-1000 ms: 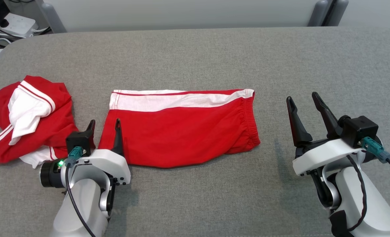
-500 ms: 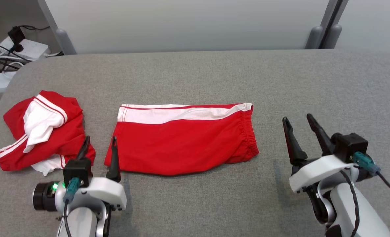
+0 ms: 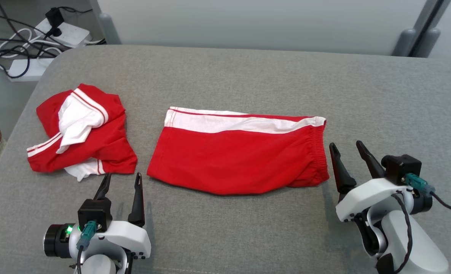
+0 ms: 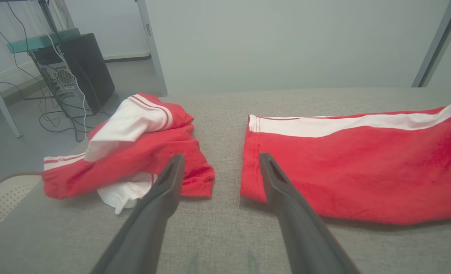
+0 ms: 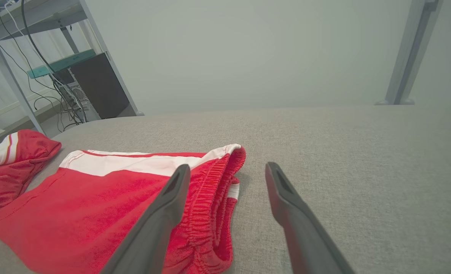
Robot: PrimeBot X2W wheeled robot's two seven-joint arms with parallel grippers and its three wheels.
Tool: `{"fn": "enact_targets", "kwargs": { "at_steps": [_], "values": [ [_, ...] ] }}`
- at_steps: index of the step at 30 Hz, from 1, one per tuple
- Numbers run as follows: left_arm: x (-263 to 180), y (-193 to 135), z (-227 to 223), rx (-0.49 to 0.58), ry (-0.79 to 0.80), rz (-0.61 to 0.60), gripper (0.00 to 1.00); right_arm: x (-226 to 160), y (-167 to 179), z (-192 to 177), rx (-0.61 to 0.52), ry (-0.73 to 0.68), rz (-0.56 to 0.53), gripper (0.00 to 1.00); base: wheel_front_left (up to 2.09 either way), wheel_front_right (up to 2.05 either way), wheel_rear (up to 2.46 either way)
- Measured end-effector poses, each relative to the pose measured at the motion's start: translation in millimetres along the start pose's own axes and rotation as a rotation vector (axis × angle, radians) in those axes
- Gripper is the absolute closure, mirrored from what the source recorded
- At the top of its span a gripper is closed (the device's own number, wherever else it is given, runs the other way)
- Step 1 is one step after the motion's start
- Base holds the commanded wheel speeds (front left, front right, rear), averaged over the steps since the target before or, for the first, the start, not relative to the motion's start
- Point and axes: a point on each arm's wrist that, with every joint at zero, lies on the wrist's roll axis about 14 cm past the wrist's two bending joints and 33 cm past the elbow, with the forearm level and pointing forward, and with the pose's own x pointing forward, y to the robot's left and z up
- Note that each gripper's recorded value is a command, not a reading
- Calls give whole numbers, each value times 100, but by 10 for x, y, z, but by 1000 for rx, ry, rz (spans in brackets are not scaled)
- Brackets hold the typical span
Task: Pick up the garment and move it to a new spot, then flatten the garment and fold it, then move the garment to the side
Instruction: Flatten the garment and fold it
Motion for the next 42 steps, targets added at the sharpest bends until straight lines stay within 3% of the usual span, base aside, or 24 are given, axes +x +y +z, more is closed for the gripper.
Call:
{"fn": "enact_targets", "kwargs": {
  "at_steps": [12, 21, 30, 32, 33, 34, 37, 40, 42],
  "values": [
    [-73, 271, -230, 9, 70, 76, 0, 324, 82, -565, 35, 171, 19, 0, 0, 0, 0],
    [96, 179, -201, 7, 62, 51, 0, 350, -10, -847, 68, 261, -11, 0, 0, 0, 0],
    [146, 115, -196, 1, 61, 35, 0, 421, 110, -912, 104, 293, 23, 0, 0, 0, 0],
    [142, 114, -198, -3, 61, 36, 0, 444, 137, -905, 120, 296, 29, 14, 0, 0, 0],
    [140, 117, -196, -5, 61, 37, 0, 448, 156, -908, 122, 300, 34, 28, 0, 0, 0],
    [140, 119, -196, -6, 61, 38, 0, 446, 173, -923, 125, 308, 38, 49, 0, 0, 0],
    [137, 120, -193, -6, 60, 38, 0, 458, 206, -935, 128, 324, 46, 70, 0, 0, 0],
    [136, 119, -188, -8, 59, 38, 0, 457, 234, -944, 131, 331, 53, 100, 0, 0, 0],
    [137, 106, -183, -9, 57, 36, 0, 468, 223, -928, 131, 329, 47, 100, 0, 0, 0]
  ]
}}
